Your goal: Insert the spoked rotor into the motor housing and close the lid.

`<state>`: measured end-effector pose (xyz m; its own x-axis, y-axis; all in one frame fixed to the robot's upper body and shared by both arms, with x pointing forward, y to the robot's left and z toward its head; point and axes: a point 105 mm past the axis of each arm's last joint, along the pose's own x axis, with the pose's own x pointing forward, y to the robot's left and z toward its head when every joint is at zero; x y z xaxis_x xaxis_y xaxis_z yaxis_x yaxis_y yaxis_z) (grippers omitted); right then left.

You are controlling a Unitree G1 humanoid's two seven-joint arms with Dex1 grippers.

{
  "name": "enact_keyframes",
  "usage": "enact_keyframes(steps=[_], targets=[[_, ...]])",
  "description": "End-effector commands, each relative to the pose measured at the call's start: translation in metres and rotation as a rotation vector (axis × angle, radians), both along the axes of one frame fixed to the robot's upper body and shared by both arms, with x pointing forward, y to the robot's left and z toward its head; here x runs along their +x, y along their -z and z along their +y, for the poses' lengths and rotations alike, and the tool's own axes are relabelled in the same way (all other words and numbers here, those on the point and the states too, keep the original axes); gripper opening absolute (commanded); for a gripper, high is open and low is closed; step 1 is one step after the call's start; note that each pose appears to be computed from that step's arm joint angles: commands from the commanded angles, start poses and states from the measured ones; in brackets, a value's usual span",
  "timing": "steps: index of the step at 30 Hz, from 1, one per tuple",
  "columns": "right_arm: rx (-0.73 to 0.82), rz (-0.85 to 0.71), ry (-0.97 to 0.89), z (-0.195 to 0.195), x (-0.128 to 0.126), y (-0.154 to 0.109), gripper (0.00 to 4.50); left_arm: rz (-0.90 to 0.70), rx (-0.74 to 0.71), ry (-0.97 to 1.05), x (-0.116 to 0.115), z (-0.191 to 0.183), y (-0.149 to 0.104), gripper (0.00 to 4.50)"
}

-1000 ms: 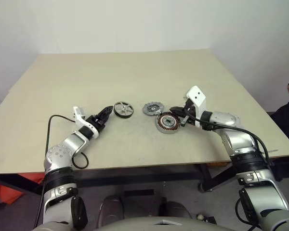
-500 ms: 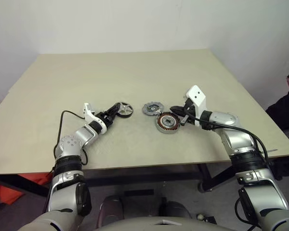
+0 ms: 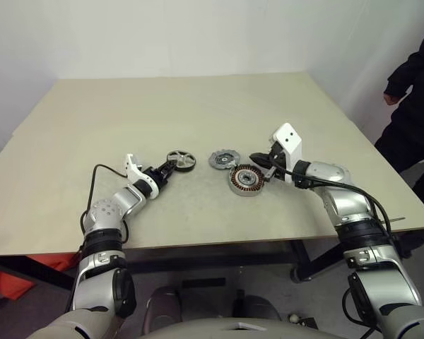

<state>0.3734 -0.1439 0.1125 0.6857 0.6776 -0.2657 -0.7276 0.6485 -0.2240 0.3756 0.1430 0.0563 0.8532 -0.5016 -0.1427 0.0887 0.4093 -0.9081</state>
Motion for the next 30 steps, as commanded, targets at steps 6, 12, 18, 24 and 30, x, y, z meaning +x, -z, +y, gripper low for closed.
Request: enact_keyframes(steps=[6, 12, 18, 24, 30], targets=[[0.011, -0.073, 0.017, -0.001, 0.007, -0.020, 0.00, -0.025, -0.002, 0.012, 0.005, -0.003, -0.010, 0.40], [-0.031, -0.083, 0.161, -0.022, 0.023, -0.018, 0.00, -0.085, -0.105, 0.050, 0.002, -0.009, -0.026, 0.40], [-0.163, -0.073, 0.393, -0.067, 0.041, -0.009, 0.00, -0.205, -0.323, 0.144, -0.006, -0.028, -0.066, 0.40], [-0.258, -0.056, 0.489, -0.095, 0.042, 0.001, 0.00, -0.201, -0.413, 0.287, -0.015, -0.062, -0.080, 0.40], [-0.178, -0.034, 0.439, -0.086, 0.035, 0.001, 0.00, -0.124, -0.396, 0.440, -0.024, -0.098, -0.072, 0.40]])
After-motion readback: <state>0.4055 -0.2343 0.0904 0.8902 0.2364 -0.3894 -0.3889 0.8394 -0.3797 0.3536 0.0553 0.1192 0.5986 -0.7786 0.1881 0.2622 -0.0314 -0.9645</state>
